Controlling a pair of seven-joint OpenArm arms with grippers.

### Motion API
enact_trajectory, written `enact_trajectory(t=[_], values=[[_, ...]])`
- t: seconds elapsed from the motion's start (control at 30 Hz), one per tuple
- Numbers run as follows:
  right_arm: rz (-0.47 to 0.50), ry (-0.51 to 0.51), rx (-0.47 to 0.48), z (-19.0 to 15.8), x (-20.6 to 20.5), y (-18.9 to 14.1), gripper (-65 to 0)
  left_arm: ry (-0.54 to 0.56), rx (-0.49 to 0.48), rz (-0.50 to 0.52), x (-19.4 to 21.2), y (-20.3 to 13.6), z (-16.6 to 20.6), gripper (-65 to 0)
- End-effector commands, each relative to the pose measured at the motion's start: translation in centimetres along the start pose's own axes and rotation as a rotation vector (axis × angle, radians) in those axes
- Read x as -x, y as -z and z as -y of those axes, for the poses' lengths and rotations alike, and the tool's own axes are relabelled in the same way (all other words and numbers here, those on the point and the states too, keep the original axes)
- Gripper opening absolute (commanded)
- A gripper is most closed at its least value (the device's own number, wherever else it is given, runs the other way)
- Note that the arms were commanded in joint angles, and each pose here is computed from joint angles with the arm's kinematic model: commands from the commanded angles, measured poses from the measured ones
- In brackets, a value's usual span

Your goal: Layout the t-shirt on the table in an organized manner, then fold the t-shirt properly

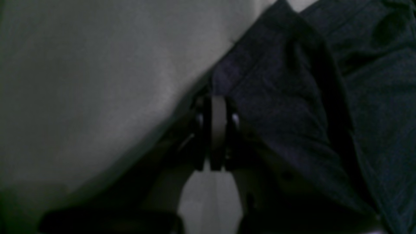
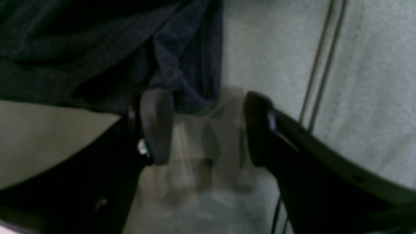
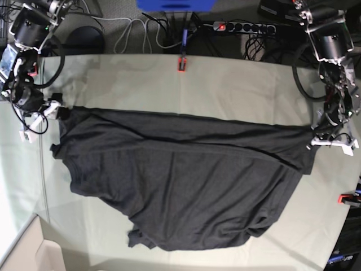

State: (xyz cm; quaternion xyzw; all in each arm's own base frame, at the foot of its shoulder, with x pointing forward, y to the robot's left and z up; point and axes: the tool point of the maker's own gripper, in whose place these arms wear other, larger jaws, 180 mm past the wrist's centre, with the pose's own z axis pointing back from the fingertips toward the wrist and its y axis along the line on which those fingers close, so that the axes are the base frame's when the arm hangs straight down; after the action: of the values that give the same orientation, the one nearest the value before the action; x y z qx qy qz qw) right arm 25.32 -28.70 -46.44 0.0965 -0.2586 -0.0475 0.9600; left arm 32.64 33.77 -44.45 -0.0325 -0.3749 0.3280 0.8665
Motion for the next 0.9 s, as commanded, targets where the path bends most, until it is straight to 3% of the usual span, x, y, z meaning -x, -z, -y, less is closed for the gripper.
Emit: enact_trajectory(t=[0.0, 0.07, 0.2, 0.23, 0.43, 0.63, 0.87], values=[[0.044, -0.013, 0.008, 0.4, -1.6, -0.6, -30.4, 0.007, 0.012, 0.055, -2.2, -0.3, 0.4, -64.9], [0.044, -0.013, 0.008, 0.4, -1.6, -0.6, -35.6, 0.010, 0.012, 0.055, -2.3, -0.2, 0.5, -64.9], [0.045, -0.012, 0.007, 0.4, -1.6, -0.5, -63.5, 0.013, 0.014, 0.059, -2.4, -0.1, 0.7, -64.9], [0.046, -0.011, 0.004, 0.3, -1.6, -0.5, -65.0, 0.014, 0.015, 0.058, -2.3, -0.1, 0.7, -64.9], [0.062, -0.038, 0.029, 0.4, -2.2, -1.6, -65.0, 0.010, 0.033, 0.073, -2.8, -0.5, 1.3, -64.9], [0.095, -0.135, 0.155, 1.4, -2.5, -6.7, -65.0, 0.067, 0.064, 0.106, -4.1, -3.5, 2.1, -64.9], [0.169, -0.163, 0.314, 2.6, -3.7, -12.8, -65.0, -0.009, 0.064, 0.172, -6.7, -9.0, 0.1, -64.9]])
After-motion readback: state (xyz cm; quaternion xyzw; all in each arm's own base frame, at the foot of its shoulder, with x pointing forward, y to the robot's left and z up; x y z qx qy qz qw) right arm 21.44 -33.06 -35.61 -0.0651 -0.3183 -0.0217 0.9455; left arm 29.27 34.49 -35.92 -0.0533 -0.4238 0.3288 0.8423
